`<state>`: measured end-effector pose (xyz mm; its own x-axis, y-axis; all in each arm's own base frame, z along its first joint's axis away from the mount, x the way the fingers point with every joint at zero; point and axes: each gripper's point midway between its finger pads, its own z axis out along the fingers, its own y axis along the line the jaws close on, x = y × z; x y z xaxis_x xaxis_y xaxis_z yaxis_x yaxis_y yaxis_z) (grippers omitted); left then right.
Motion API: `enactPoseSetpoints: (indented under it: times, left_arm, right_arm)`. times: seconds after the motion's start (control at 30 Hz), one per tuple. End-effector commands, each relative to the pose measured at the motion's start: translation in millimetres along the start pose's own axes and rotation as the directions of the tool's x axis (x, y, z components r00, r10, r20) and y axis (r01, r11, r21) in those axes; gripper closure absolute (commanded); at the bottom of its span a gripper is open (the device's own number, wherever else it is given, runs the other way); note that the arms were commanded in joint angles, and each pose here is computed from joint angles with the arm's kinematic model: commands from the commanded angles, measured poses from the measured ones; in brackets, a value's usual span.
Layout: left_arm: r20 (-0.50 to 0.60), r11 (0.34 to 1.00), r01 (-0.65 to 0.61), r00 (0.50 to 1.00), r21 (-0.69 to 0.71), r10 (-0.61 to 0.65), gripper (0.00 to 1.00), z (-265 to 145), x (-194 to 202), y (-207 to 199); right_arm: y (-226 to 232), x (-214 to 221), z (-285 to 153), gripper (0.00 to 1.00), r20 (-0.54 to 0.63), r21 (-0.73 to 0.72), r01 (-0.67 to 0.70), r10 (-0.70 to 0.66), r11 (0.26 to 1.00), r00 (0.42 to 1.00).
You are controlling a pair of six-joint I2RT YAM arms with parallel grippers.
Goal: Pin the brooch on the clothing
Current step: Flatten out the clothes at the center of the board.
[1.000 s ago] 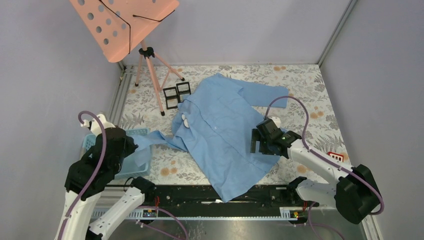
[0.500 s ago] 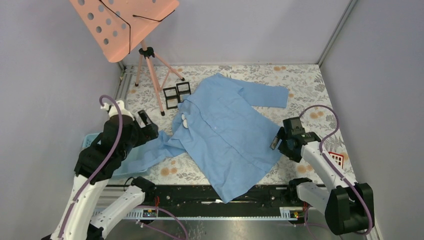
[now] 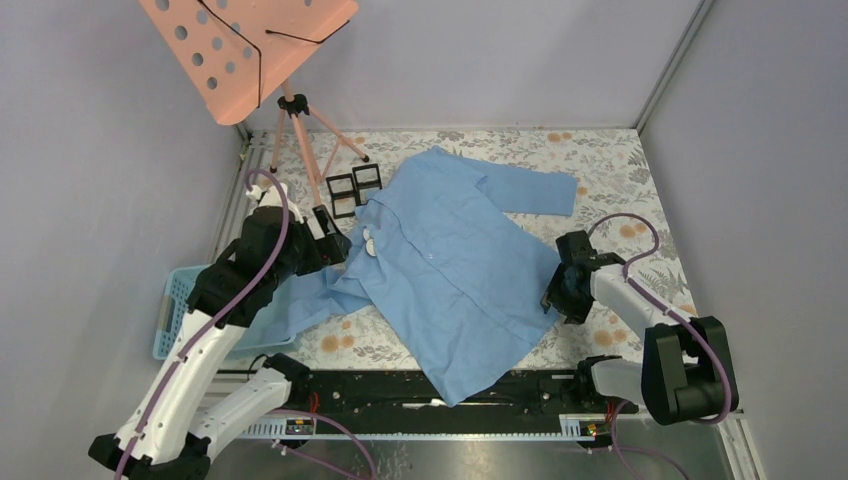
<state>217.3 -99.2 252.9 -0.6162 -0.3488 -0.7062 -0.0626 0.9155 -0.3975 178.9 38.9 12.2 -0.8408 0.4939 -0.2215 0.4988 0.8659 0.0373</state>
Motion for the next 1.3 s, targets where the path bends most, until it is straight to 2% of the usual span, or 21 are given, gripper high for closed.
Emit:
enactPoseSetpoints:
  times: [0.0,0.03,0.1,0.2,0.23,0.5,0.77,0.93,1.03,1.17,1.27]
  left_arm:
    - [0.035,0.999,-0.012,0.999,0.048,0.01,0.1,4,-8,-10]
    - [0.035,0.999,-0.011,0.999,0.049,0.009,0.1,5,-8,-10]
    - [0.036,0.999,-0.01,0.999,0.053,0.008,0.09,6,-7,-10]
    - [0.031,0.998,-0.007,1.0,0.059,0.005,0.08,7,-6,-12]
    - [0.029,0.998,-0.008,1.0,0.058,0.006,0.08,8,-6,-12]
    - [0.0,0.999,-0.005,1.0,0.044,0.005,0.04,20,4,-8]
    - [-0.094,0.999,0.031,0.995,0.014,-0.029,0.04,53,38,1]
    - [-0.132,0.997,0.055,0.99,0.053,-0.047,0.04,73,49,-8]
    - [-0.125,0.991,0.024,0.992,0.13,-0.007,0.05,79,43,-24]
    - [-0.145,0.989,-0.046,0.987,0.14,0.066,0.04,89,42,-29]
    - [-0.192,0.971,-0.147,0.964,0.187,0.183,0.04,95,56,-39]
  right_arm:
    - [11,-11,1,0.46,0.013,-0.033,-0.001,0.001,0.999,1.0]
    - [13,-11,2,0.5,0.01,-0.037,0.0,0.0,0.999,1.0]
    - [19,-12,5,0.64,0.004,-0.054,-0.004,0.004,0.999,1.0]
    - [26,-19,6,0.87,0.021,-0.076,-0.022,0.023,0.997,1.0]
    - [26,-23,5,0.99,0.032,-0.073,-0.028,0.03,0.997,0.999]
    - [-5,-72,-11,1.0,0.142,-0.006,-0.121,0.121,0.993,0.982]
    - [-77,-133,-30,1.0,0.271,0.114,-0.331,0.291,0.937,0.918]
    - [-105,-154,-42,1.0,0.35,0.187,-0.405,0.325,0.895,0.879]
    - [-114,-160,-45,1.0,0.367,0.224,-0.404,0.307,0.887,0.878]
    - [-119,-163,-51,0.99,0.373,0.252,-0.385,0.278,0.888,0.885]
    - [-118,-166,-55,0.96,0.39,0.236,-0.387,0.278,0.891,0.878]
